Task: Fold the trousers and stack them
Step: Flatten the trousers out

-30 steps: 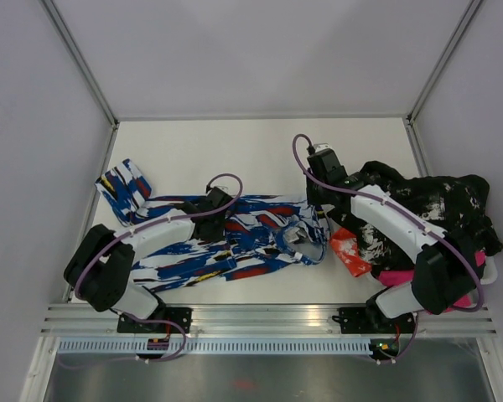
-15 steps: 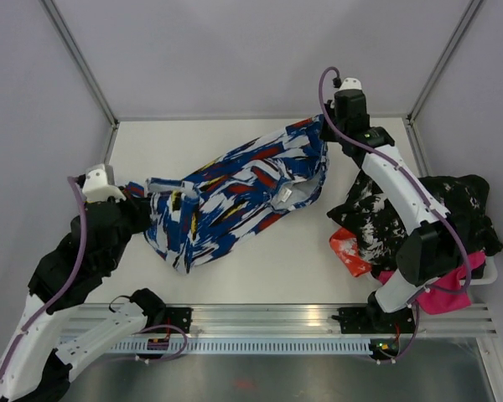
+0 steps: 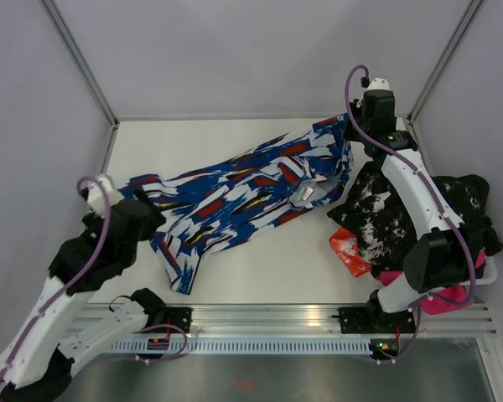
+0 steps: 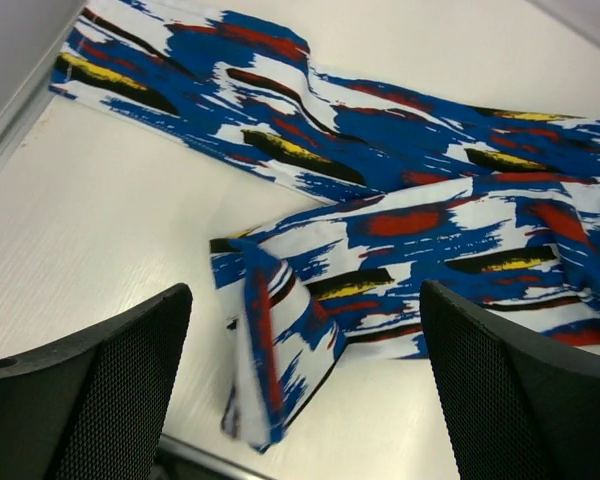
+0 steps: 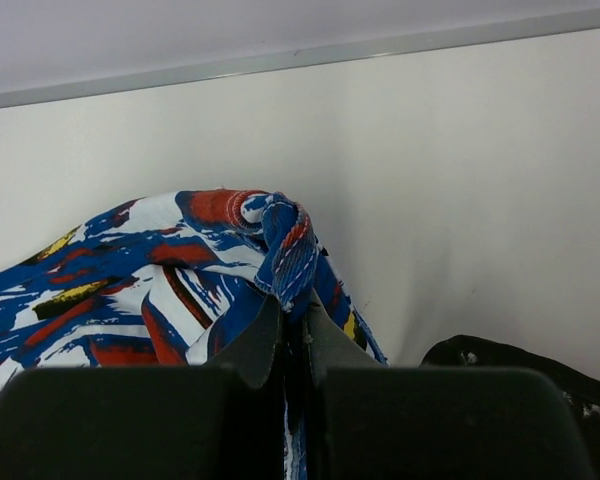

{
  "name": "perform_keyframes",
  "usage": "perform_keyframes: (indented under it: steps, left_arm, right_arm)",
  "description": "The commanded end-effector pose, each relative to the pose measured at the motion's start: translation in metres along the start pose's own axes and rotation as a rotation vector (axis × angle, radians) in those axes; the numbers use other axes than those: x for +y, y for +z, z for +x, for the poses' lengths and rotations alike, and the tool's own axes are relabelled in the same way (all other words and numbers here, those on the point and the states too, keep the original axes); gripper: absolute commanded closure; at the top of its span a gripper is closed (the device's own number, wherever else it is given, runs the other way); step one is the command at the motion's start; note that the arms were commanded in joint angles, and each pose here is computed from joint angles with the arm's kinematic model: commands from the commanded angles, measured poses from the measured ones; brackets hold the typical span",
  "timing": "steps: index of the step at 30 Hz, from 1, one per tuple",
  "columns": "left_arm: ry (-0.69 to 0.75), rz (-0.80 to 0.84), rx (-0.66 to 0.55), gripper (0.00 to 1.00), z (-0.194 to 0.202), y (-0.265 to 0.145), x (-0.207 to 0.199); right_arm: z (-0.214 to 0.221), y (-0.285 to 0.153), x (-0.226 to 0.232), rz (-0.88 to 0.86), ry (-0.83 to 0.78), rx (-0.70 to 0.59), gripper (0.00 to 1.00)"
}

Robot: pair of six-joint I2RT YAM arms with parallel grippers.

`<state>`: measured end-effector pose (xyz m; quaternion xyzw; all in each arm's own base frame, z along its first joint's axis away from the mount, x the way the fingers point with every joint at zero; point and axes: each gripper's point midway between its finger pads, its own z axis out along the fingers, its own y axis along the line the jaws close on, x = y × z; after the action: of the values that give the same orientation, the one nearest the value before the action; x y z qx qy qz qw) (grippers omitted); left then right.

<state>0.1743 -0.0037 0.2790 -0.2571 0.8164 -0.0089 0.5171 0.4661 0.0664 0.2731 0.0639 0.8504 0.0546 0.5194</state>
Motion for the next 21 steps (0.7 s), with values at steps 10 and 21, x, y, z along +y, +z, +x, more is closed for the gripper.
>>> perform_keyframes:
  steps: [10, 21]
  left_arm:
    - [-0.095, -0.239, 0.107, 0.00, -0.019, 0.181, 0.005]
    - [-0.246, -0.554, 0.226, 0.00, 0.002, 0.257, 0.142]
  right_arm:
    - [-0.023, -0.015, 0.006, -0.094, 0.017, -0.116, 1.00]
    - [0.006, 0.017, 0.004, -0.088, 0.014, -0.044, 1.00]
